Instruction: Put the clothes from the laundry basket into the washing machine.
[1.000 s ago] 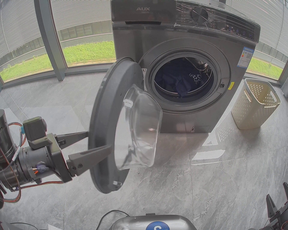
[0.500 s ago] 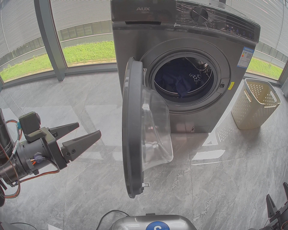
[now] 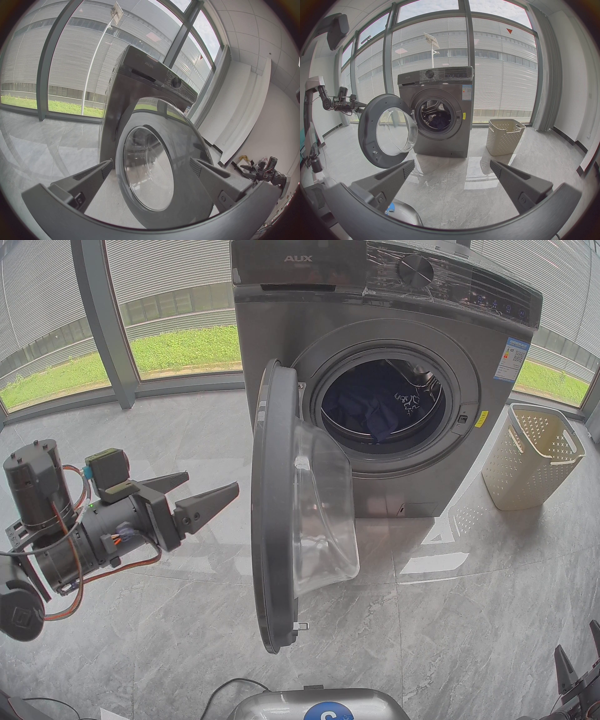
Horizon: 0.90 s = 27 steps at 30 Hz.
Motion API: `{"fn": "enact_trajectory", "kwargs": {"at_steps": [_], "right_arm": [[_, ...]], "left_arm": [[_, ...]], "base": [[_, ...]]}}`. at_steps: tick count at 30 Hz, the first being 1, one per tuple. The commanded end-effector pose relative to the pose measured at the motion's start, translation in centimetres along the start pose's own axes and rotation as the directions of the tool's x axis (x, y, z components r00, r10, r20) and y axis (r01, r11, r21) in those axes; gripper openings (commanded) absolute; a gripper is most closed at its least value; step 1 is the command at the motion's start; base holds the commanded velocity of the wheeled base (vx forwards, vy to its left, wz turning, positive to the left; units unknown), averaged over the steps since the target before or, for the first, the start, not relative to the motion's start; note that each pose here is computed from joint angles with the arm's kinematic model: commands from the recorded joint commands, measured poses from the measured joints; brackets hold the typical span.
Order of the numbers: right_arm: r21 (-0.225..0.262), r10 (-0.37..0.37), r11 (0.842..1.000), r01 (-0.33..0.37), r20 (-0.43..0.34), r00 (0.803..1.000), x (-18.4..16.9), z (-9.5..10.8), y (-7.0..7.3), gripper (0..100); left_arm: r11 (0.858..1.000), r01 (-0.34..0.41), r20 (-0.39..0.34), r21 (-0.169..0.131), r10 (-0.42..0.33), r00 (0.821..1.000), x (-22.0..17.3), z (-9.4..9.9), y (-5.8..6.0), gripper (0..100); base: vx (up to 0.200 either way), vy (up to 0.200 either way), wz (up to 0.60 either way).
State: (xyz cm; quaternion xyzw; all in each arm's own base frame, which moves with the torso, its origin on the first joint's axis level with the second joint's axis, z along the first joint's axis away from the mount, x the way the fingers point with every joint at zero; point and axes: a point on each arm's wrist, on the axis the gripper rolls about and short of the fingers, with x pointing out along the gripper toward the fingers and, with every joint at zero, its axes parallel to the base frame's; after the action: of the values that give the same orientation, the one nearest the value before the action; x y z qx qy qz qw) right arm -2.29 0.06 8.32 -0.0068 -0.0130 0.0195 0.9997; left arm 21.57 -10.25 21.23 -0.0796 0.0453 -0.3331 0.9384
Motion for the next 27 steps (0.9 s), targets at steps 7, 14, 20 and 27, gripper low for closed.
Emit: {"fn": "enact_trajectory", "kwargs": {"at_steps": [7,14,20,27], "right_arm": [[-0.001,0.001,1.000,-0.001,-0.001,1.000,0.0,-0.5,0.0,100],[-0.001,0.001,1.000,-0.001,-0.001,1.000,0.0,-0.5,0.0,100],[-0.001,0.001,1.000,-0.001,-0.001,1.000,0.0,-0.5,0.0,100],[-0.001,0.001,1.000,-0.001,-0.001,1.000,0.0,-0.5,0.0,100]], "left_arm": [[1.000,0.011,-0.046,-0.012,-0.012,0.999,3.6,-1.4,1.0,100],[0.998,0.059,-0.023,-0.006,-0.059,0.998,6.1,-2.7,0.2,100],[0.996,0.089,-0.002,-0.005,-0.089,0.996,8.7,-3.6,-1.2,100],[0.993,0.116,0.043,-0.009,-0.116,0.992,12.7,-3.2,-2.5,100]], "base": [[0.000,0.000,0.00],[0.000,0.000,0.00],[0.000,0.000,0.00],[0.000,0.000,0.00]]}}
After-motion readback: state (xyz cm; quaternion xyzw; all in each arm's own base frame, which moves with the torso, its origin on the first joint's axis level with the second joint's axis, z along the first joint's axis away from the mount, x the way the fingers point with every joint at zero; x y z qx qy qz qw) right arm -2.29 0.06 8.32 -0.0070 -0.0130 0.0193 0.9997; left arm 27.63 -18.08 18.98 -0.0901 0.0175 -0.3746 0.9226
